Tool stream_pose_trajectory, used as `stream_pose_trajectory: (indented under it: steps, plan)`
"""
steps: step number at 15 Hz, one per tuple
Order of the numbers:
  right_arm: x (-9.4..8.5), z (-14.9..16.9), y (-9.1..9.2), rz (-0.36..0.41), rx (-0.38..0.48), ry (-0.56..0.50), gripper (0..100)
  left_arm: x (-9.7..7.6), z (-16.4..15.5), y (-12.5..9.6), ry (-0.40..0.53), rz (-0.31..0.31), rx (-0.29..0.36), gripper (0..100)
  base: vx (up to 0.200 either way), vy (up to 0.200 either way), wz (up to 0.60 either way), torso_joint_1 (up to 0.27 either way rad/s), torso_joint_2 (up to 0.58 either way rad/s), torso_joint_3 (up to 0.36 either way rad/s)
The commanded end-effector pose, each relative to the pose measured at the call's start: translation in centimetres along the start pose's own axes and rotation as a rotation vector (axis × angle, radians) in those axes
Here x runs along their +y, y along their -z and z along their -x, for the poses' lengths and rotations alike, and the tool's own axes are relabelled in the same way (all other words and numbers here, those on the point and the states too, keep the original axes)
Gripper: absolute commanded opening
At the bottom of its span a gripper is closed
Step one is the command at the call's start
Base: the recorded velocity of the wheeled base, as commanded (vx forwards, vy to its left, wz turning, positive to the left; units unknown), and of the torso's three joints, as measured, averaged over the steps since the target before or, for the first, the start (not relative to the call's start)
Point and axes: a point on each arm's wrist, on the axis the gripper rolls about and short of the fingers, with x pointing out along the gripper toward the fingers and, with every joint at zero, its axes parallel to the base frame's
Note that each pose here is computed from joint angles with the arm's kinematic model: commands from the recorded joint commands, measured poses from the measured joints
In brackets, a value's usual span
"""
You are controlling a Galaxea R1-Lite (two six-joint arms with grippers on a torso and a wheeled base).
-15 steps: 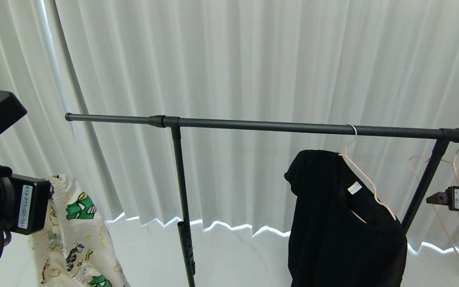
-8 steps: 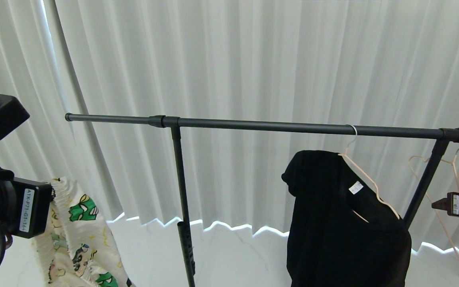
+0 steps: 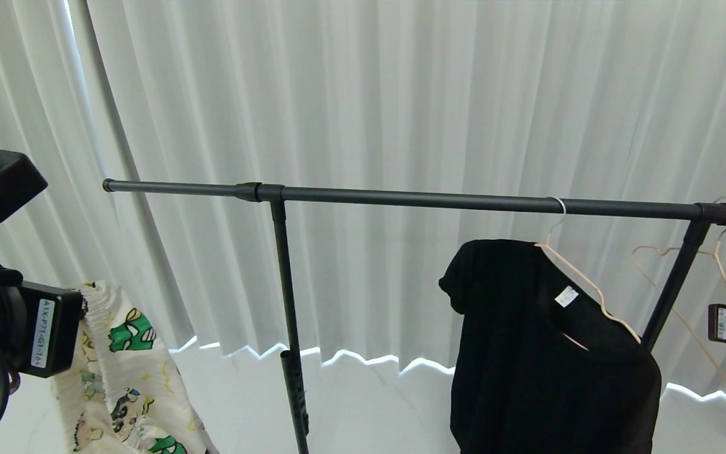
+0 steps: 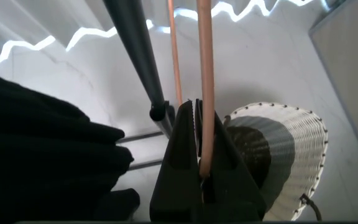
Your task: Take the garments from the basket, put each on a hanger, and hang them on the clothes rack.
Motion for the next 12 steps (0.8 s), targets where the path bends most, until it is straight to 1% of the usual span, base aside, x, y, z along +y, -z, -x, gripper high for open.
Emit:
stream_pose_trajectory:
  steps: [1,2,4,6,8,12]
  plan:
    - [0.2,1.8,0.0,0.028,-0.043,-0.006,0,0.0,0.1,0.0,0.000,0.002,-0.005,0,0.000,0.000,0.00,0.000,0.00,0.000]
    - [0.2,2.5,0.2,0.038,-0.052,-0.003,0,0.1,0.2,0.0,0.000,0.003,-0.007,0,0.000,0.000,0.00,0.000,0.00,0.000]
    - [0.2,3.4,0.5,0.040,-0.101,-0.003,0,0.1,0.4,0.0,0.000,0.006,-0.015,0,0.000,0.000,0.00,0.000,0.00,0.000]
    - [0.2,3.9,0.6,0.046,-0.191,-0.002,0,0.3,0.7,0.1,0.001,0.008,-0.026,0,0.000,0.000,0.00,0.000,0.00,0.000]
    - [0.2,4.6,0.6,0.050,-0.242,-0.001,0,0.4,1.0,0.2,0.001,0.008,-0.033,0,0.000,0.000,0.00,0.000,0.00,0.000]
    - [-0.3,6.7,1.5,0.077,-0.277,0.025,0,0.3,0.9,0.2,0.001,0.006,-0.030,0,0.000,0.000,0.00,0.000,0.00,0.000]
